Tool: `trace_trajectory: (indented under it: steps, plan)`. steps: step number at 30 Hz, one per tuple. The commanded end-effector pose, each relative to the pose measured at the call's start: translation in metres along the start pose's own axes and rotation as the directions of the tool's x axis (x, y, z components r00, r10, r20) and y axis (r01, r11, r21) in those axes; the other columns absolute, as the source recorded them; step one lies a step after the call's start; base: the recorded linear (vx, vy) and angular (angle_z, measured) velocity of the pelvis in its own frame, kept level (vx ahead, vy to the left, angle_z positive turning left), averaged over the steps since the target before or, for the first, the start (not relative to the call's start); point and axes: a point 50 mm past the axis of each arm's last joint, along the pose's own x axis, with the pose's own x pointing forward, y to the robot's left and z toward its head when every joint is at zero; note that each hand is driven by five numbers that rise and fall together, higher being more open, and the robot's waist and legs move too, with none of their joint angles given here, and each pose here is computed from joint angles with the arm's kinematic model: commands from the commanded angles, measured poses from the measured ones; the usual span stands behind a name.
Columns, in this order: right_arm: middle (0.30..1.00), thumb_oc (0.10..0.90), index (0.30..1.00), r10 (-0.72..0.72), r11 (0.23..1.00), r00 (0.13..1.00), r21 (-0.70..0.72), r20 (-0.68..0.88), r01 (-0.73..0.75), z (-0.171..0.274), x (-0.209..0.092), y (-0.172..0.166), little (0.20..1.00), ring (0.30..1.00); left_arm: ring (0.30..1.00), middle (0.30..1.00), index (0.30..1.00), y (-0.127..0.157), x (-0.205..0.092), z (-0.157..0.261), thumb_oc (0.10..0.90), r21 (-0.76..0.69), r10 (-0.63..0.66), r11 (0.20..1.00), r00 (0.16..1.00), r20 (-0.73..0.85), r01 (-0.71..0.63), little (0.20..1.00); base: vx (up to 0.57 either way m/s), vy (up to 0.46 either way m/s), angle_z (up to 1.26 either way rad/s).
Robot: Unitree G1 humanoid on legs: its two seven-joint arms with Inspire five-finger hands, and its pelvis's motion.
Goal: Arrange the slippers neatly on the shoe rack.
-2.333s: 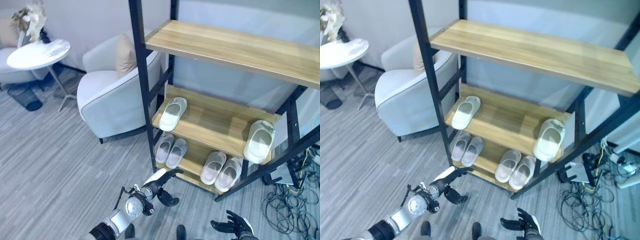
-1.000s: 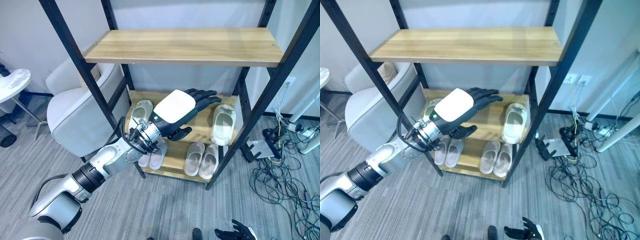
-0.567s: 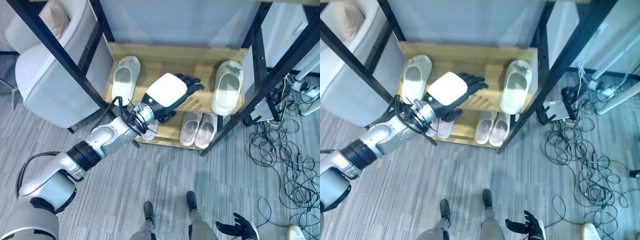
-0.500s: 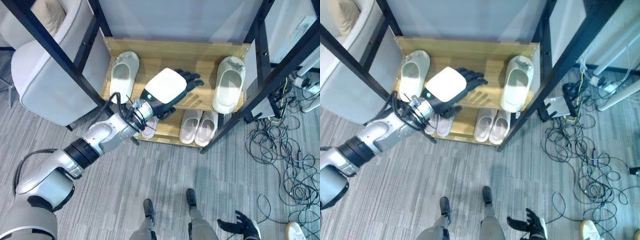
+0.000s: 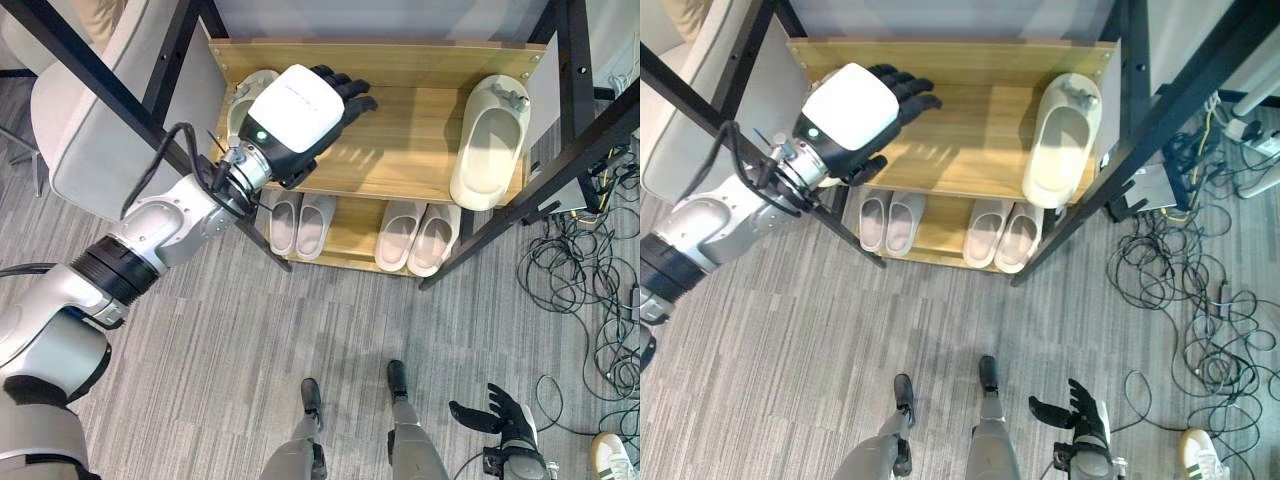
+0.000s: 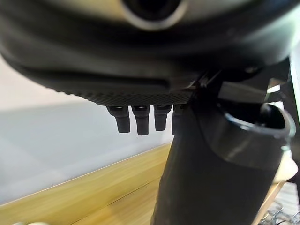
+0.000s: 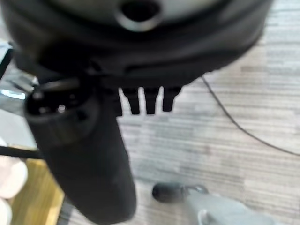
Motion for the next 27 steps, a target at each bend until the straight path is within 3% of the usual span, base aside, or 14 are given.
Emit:
trace_trajectory:
  steps: [1,12,27]
  plan:
    - [0.9,0.8,0.9,-0.131,0.99,0.989,0.053,0.062,0.128,0.011,0.002,-0.034,0.9,0.9,0.9,0.9,0.9,0.056,0.006,-0.037,0.8,0.125,0.218,0.971,0.971,-0.096,-0.205,0.9,0.0,0.0,0.0]
    - [0.9,0.8,0.9,-0.128,0.989,0.988,0.081,0.083,0.122,0.016,0.002,-0.028,0.9,0.9,0.9,0.9,0.9,0.072,0.001,-0.071,0.8,0.244,0.253,0.949,0.942,-0.222,-0.198,0.9,-0.01,0.011,0.03]
    - [0.9,0.8,0.9,-0.079,0.997,0.992,0.033,0.095,0.076,0.015,0.0,-0.019,0.9,0.9,0.9,0.9,0.9,0.092,0.01,-0.072,0.8,0.331,0.265,0.923,0.947,-0.181,-0.195,0.9,0.0,0.002,0.0]
